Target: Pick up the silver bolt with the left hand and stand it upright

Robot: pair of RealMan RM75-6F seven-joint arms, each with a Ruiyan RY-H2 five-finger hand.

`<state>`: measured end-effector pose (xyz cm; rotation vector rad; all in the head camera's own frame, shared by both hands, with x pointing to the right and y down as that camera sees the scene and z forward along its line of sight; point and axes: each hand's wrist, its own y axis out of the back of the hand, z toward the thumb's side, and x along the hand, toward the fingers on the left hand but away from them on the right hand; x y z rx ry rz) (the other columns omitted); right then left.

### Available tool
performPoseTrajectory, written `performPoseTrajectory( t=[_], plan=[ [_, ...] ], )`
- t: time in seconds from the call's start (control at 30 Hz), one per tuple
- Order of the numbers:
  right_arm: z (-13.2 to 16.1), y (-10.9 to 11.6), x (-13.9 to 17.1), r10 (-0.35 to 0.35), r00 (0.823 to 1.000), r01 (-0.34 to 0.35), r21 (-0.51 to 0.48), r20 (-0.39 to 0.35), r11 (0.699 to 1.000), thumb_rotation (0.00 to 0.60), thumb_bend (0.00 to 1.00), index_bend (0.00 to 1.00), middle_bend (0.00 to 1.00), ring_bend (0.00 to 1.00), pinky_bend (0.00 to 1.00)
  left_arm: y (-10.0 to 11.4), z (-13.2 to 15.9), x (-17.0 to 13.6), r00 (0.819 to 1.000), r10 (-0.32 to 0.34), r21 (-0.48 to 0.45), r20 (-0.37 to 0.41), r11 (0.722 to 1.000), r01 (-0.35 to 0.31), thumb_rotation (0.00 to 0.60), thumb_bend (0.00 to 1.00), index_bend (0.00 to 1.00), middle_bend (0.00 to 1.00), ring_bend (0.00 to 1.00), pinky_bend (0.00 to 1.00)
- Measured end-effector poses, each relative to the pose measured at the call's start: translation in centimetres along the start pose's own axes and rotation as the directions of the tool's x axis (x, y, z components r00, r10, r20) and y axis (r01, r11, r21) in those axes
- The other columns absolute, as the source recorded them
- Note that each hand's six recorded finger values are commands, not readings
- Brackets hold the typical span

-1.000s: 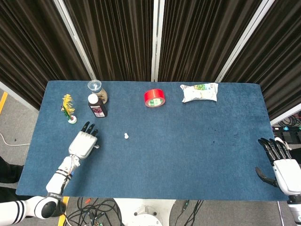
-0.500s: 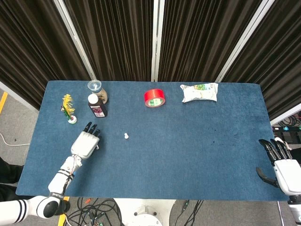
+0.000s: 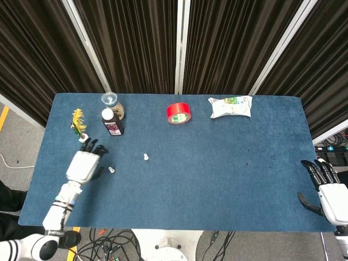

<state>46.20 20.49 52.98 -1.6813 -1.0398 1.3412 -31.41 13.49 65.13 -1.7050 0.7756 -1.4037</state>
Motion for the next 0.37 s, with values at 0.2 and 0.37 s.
performPoseTrajectory(
  t=[0.2, 0.37],
  plan=[
    [-0.2, 0.0, -0.1, 0.001, 1.000, -0.001, -0.007, 0.009, 1.000, 0.600, 0.26, 0.05, 0.10, 0.00, 0.00, 2.9, -5.6, -3.7, 0.969, 0.203, -0.194, -0.139, 0.954, -0.227, 0.600, 0.19, 0.28, 0.21, 0.05, 0.02],
    [0.0, -0.1, -0.2, -0.002, 1.000, 0.002, -0.005, 0.003, 1.000, 0.600, 0.26, 0.05, 0.10, 0.00, 0.00, 3.5, -10.8, -9.4, 0.937, 0.259, -0.189, -0.235, 0.934, -0.305, 0.600, 0.19, 0.29, 0.21, 0.05, 0.02]
  ],
)
